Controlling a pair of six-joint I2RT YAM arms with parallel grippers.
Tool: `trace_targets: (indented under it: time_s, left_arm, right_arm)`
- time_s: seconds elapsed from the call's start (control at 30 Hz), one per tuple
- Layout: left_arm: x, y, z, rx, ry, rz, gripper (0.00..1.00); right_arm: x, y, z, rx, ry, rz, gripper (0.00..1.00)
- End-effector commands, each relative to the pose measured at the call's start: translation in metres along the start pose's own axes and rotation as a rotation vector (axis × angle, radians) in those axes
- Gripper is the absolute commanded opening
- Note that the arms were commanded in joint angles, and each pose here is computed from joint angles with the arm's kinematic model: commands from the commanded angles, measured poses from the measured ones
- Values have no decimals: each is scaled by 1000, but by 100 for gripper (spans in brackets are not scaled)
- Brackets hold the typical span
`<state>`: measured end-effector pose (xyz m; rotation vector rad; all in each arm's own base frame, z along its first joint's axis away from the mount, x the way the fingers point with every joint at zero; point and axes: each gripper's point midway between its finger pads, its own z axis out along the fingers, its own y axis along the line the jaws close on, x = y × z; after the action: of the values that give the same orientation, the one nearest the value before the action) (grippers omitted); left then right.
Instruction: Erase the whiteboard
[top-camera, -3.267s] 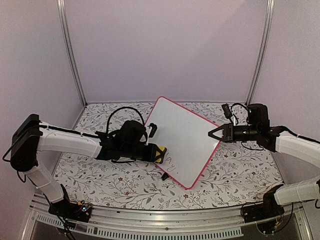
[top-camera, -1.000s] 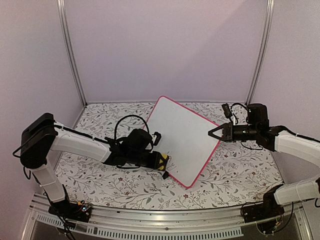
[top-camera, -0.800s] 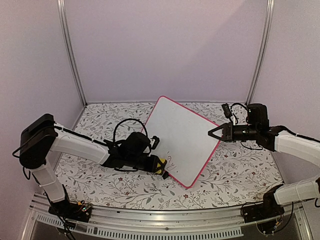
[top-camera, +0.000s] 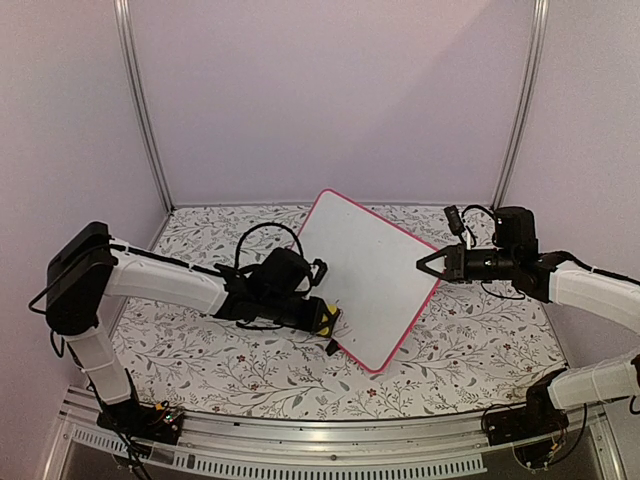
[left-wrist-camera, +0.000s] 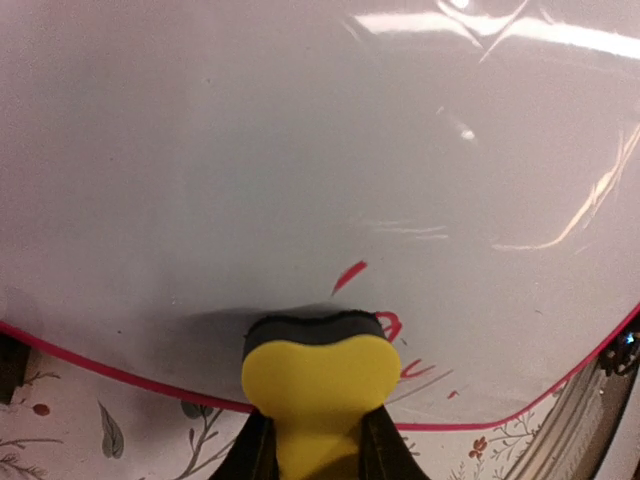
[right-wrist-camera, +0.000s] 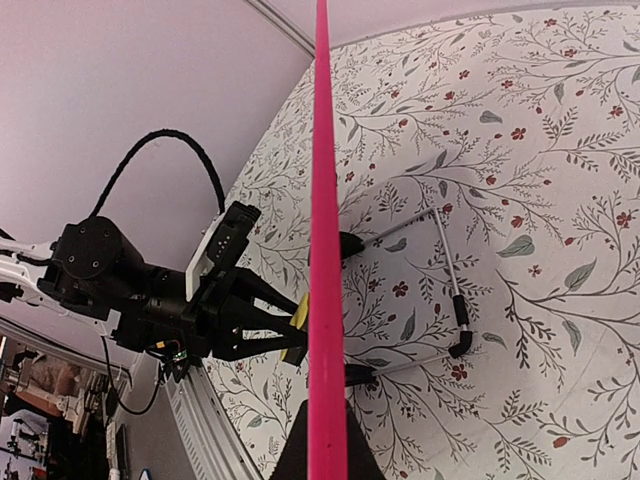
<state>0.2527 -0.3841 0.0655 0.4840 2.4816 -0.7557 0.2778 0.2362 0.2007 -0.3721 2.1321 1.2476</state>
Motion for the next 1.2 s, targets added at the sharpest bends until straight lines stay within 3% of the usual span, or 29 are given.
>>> trace_targets:
  time_s: [0.0, 0.4, 1.17]
  left_arm:
    - [-37, 13, -3, -26, -95, -11, 0]
    - [-61, -1, -5, 8, -138, 33, 0]
    - [32, 15, 2, 31, 17, -12, 0]
  right_arm:
    - [-11, 18, 2, -68, -27, -75, 0]
    - [-11, 16, 3, -64, -24, -72, 0]
    - [-13, 16, 4, -64, -22, -69, 0]
